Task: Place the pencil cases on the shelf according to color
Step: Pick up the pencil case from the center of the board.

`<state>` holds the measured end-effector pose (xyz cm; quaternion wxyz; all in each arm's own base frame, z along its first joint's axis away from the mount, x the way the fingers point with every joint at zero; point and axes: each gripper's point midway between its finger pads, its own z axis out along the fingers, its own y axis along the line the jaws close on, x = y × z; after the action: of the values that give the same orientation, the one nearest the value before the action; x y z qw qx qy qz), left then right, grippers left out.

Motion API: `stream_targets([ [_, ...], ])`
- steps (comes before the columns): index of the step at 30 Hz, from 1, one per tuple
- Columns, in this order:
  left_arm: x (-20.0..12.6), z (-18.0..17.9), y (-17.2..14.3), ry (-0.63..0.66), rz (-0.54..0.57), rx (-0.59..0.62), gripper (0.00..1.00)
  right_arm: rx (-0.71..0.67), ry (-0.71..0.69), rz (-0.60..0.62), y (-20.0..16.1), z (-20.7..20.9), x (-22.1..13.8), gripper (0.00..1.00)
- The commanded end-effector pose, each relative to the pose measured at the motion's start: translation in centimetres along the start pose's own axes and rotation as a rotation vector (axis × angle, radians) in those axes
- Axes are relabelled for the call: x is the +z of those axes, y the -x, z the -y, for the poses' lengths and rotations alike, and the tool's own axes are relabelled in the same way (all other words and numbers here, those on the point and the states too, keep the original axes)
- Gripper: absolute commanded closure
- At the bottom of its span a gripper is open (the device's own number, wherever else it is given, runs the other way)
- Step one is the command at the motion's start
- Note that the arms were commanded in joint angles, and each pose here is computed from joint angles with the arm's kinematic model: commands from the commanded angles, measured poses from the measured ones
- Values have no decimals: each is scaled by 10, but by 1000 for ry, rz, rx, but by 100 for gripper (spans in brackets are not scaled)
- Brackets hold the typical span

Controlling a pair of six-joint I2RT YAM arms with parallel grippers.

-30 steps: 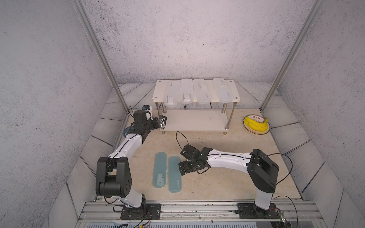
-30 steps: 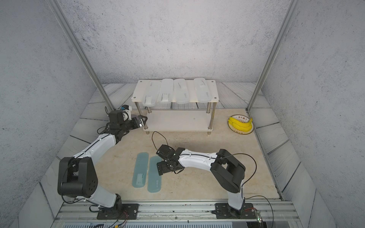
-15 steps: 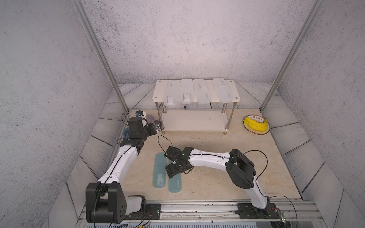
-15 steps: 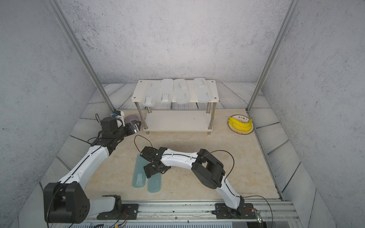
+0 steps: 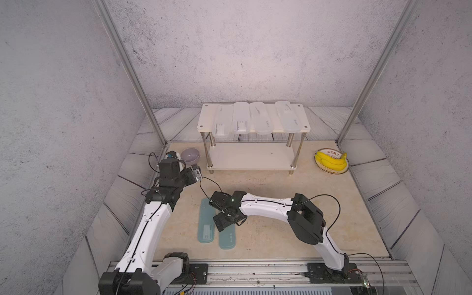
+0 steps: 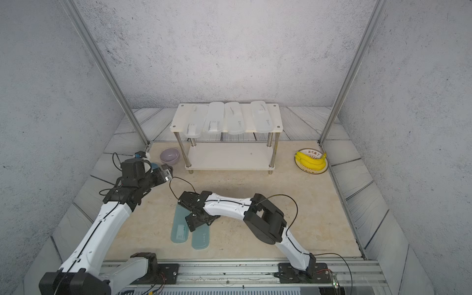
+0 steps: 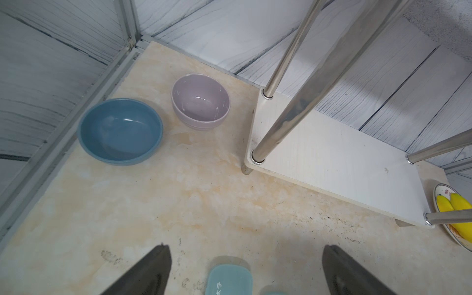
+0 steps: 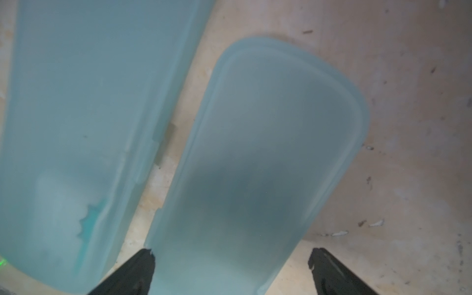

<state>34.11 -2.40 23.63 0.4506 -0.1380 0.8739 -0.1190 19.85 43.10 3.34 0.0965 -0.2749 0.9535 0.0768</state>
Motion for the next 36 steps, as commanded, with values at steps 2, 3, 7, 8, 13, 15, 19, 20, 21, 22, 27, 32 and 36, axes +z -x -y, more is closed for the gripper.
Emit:
stream_targets([
  [2, -17, -4, 5, 30, 8, 23, 1, -8, -207, -101, -44, 75, 3, 0],
  [3, -17, -3, 4, 24, 6, 22, 1, -5, -208, -83, -45, 81, -3, 0],
  [7, -16, 2, 0, -10, -7, 12, 1, 16, -186, -12, -46, 87, -35, 0],
  [8, -16, 3, -2, -18, -13, 12, 1, 27, -164, 1, -47, 86, -43, 0],
  [13, -21, 5, -3, -33, -2, 15, 1, 122, -59, 30, -71, 84, -62, 0],
  [15, -23, 5, -2, -37, 12, 20, 1, 128, -3, 40, -84, 82, -60, 0],
  [19, -22, 7, -4, -49, 6, 20, 1, 116, 11, 24, -101, 83, -58, 0],
  [20, -22, 7, -4, -53, 3, 19, 1, 104, 12, 22, -103, 82, -59, 0],
  [21, -22, 8, -5, -59, -1, 19, 1, 91, 15, 19, -104, 79, -60, 0],
  [22, -21, 9, -5, -63, -1, 20, 1, 75, 17, 15, -105, 76, -60, 0],
  [27, -24, 10, -5, -70, 5, 12, 1, 35, 4, -58, -110, 65, -46, 0],
  [32, -28, 9, -6, -67, 16, 9, 1, 4, -8, -126, -110, 58, -30, 0],
  [36, -30, 8, -5, -63, 21, 14, 1, 6, -43, -163, -112, 61, -23, 0],
])
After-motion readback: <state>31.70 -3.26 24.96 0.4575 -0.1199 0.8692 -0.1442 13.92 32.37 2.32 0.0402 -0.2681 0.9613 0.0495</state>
